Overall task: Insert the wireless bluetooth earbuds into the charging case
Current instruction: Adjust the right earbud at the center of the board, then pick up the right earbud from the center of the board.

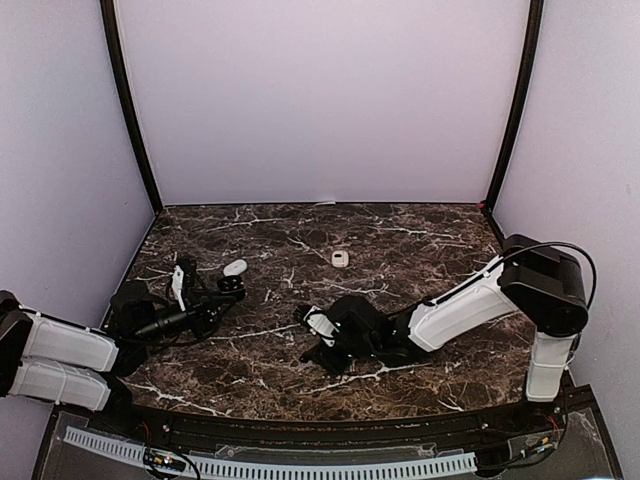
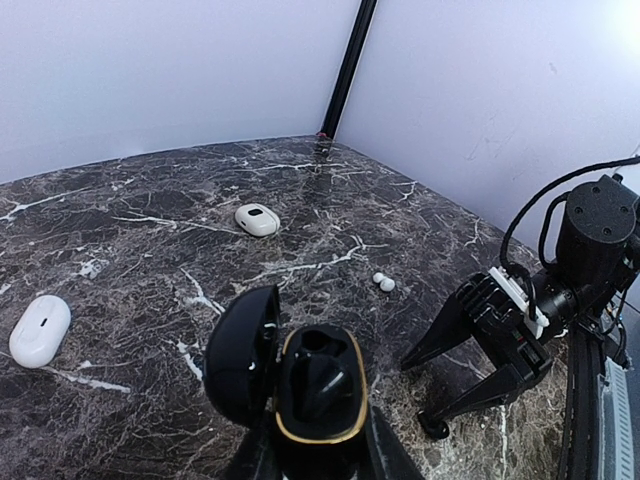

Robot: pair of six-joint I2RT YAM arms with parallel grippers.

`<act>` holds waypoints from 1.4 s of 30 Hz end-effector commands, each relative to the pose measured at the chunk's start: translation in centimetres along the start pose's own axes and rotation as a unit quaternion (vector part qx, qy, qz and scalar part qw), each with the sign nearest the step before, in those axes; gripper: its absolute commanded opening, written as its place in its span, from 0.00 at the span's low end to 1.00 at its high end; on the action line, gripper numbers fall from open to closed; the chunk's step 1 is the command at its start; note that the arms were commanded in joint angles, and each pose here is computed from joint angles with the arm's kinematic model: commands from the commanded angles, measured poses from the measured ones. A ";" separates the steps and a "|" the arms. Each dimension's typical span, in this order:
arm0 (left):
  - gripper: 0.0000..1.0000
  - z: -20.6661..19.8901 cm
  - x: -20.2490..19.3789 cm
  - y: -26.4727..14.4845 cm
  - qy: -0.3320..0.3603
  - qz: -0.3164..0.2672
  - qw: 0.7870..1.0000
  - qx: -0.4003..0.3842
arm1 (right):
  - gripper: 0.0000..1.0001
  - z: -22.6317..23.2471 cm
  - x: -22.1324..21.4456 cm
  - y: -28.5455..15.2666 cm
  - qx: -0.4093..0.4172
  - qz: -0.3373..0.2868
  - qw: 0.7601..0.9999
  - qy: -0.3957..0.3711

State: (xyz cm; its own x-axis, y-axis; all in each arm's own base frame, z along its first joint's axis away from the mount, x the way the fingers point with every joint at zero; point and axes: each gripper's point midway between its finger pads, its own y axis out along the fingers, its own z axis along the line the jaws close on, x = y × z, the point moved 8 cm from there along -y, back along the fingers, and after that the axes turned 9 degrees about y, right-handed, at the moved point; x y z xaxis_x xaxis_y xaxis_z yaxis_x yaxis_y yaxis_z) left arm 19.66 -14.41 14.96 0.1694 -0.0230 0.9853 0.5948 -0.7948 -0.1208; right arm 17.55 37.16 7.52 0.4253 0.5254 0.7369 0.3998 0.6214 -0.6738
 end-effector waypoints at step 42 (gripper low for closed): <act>0.06 -0.4 1.0 -0.2 0.031 -0.027 0.999 -0.008 | 0.58 3.3 2.9 1.7 -0.088 0.034 0.987 0.126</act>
State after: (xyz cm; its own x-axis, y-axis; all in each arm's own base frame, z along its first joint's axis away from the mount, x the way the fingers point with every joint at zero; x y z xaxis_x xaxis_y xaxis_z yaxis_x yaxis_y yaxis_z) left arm 19.63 -14.39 15.18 0.1411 -0.0337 0.9894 0.5958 -0.7953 -0.1120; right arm 16.64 41.88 9.04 0.6263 0.3947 0.6723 0.4713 0.4952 -0.7298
